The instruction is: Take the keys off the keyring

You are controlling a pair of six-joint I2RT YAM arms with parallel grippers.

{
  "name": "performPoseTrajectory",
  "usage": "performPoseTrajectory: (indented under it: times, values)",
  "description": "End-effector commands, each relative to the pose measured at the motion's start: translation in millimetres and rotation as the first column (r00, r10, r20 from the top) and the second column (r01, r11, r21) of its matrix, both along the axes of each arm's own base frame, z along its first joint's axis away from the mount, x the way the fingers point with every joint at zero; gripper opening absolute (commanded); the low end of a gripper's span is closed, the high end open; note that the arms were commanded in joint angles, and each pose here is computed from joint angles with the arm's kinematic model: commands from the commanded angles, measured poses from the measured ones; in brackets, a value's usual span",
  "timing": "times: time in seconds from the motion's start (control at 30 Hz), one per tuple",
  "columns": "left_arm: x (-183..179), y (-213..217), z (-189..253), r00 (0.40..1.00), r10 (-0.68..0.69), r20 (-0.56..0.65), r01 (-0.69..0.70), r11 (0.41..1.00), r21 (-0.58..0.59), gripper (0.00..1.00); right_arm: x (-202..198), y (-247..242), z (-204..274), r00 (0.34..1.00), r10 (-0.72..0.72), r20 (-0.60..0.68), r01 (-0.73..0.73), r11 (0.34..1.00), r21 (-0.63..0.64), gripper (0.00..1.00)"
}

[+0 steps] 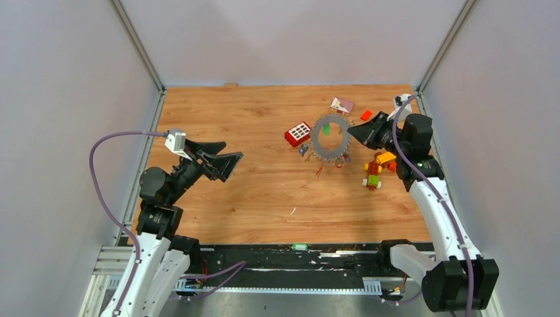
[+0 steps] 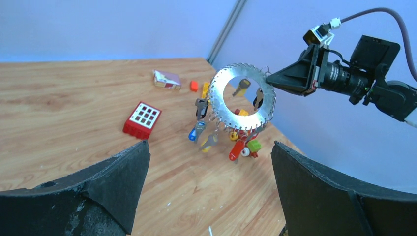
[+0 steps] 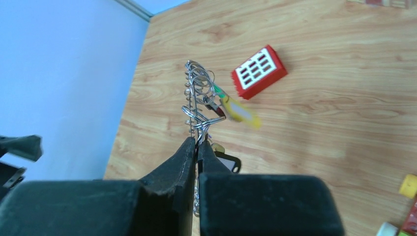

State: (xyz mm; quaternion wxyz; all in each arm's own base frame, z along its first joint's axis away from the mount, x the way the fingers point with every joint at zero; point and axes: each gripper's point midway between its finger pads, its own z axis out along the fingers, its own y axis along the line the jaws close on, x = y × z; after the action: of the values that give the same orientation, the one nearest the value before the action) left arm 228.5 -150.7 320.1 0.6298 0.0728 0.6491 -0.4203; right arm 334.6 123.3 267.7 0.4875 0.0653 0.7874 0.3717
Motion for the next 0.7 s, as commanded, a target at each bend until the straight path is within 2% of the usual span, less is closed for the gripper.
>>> performPoseTrajectory:
  times: [0.0, 0.27, 0.53, 0.67]
  values:
    - [-18.8, -12.0, 32.9, 0.983, -0.107, 0.151, 0.111, 0.994, -0.021, 1.0, -30.6, 19.9, 83.5, 0.978, 0.122, 0.167, -0.136, 0.988, 0.077, 0.0]
    - [-38.6, 6.3, 71.7, 0.951, -0.017, 0.308, -0.006, 0.997, 0.074, 1.0, -79.3, 40.7, 156.7, 0.925, 0.282, 0.255, -0.324, 0.935, 0.142, 0.0]
    - [-47.8, -2.5, 78.6, 0.941, -0.043, 0.336, 0.031, 0.999, 0.041, 0.98, -122.7, 45.9, 205.6, 0.865, 0.351, 0.359, -0.413, 0.903, 0.114, 0.0]
    - [-40.0, -26.0, 67.5, 0.944, -0.067, 0.324, 0.038, 0.995, 0.094, 0.98, -134.1, 44.6, 217.3, 0.856, 0.355, 0.377, -0.413, 0.907, 0.083, 0.0]
